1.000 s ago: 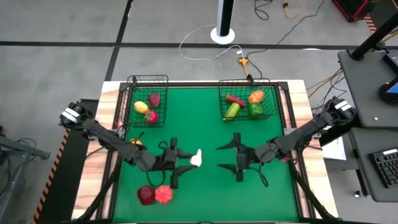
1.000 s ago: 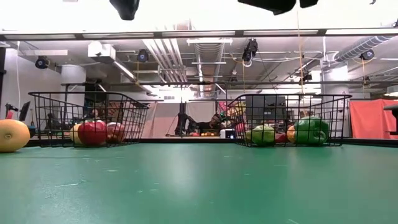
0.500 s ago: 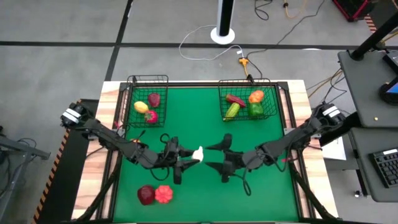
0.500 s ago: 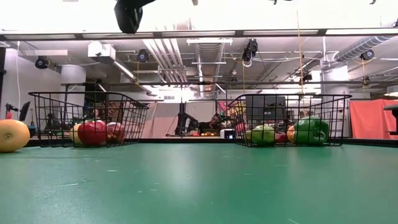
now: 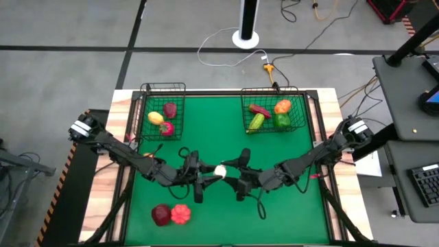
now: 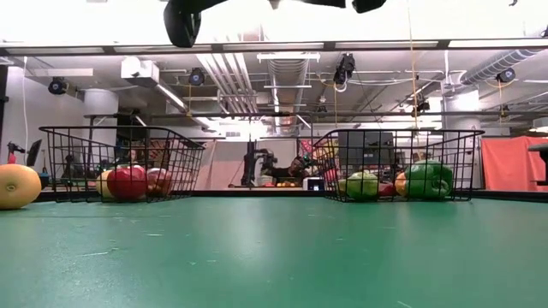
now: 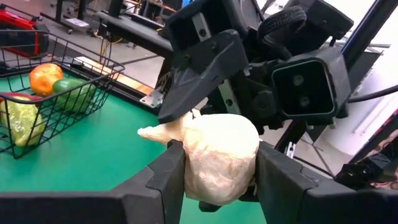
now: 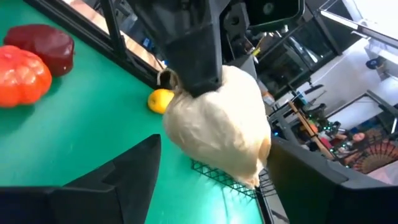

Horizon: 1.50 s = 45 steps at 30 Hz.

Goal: Sort produce into baskets
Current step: Put the white garlic into the right wire basket

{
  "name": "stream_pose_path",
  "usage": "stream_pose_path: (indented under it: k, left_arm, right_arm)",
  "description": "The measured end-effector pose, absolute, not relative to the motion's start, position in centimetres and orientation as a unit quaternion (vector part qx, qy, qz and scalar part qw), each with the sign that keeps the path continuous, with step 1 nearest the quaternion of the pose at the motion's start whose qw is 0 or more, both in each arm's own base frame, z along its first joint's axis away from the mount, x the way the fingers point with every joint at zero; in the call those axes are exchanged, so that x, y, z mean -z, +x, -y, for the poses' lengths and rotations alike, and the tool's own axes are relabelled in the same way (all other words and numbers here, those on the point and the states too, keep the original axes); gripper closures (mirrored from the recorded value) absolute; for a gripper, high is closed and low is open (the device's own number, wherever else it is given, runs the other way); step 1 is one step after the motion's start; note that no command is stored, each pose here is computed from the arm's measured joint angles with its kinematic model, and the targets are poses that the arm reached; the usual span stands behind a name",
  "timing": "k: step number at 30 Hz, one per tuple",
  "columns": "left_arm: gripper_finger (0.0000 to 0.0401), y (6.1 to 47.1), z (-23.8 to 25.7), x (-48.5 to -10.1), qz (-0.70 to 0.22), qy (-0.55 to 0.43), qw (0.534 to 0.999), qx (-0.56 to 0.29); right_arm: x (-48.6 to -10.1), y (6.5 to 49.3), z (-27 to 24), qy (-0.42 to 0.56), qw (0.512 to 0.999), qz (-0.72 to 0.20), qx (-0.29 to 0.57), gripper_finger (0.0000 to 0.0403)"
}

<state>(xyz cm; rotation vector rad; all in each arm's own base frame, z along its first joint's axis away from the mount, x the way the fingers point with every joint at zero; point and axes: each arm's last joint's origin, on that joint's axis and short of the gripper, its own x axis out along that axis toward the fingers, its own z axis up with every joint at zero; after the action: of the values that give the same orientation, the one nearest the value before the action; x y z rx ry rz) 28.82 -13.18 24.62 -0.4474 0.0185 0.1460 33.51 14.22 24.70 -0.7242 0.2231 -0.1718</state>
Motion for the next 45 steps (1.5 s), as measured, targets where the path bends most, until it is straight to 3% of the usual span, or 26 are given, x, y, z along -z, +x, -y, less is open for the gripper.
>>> stream_pose_path:
  k: [11, 16, 29, 32, 37, 45]
  left_arm:
    - [0.0255, 28.9, 13.0, -24.5, -0.011, -0.218, 0.972, -0.083]
    - [0.0229, 28.9, 13.0, -24.5, -0.011, -0.219, 0.972, -0.085]
    - [0.0101, 28.1, 12.5, -25.0, -0.038, -0.200, 0.975, -0.093]
    - [0.0088, 27.6, 12.2, -25.8, -0.036, -0.181, 0.979, -0.091]
    - [0.0081, 26.1, 11.5, -27.2, -0.052, -0.146, 0.984, -0.092]
    - [0.0081, 24.0, 10.4, -27.8, -0.124, -0.165, 0.971, -0.118]
  right_arm:
    - [-25.0, 33.6, -14.3, -0.350, 0.928, -0.100, 0.075, 0.0212]
    - [-25.0, 33.6, -14.3, -0.350, 0.928, -0.100, 0.076, 0.0245]
    - [-25.5, 33.3, -14.1, -0.344, 0.928, -0.103, 0.103, 0.0248]
    - [-25.7, 33.1, -13.9, -0.336, 0.929, -0.105, 0.117, 0.0248]
    - [-26.8, 32.6, -12.9, -0.320, 0.914, -0.119, 0.217, 0.0248]
    - [-28.6, 31.2, -8.2, -0.198, 0.918, -0.146, 0.310, 0.0248]
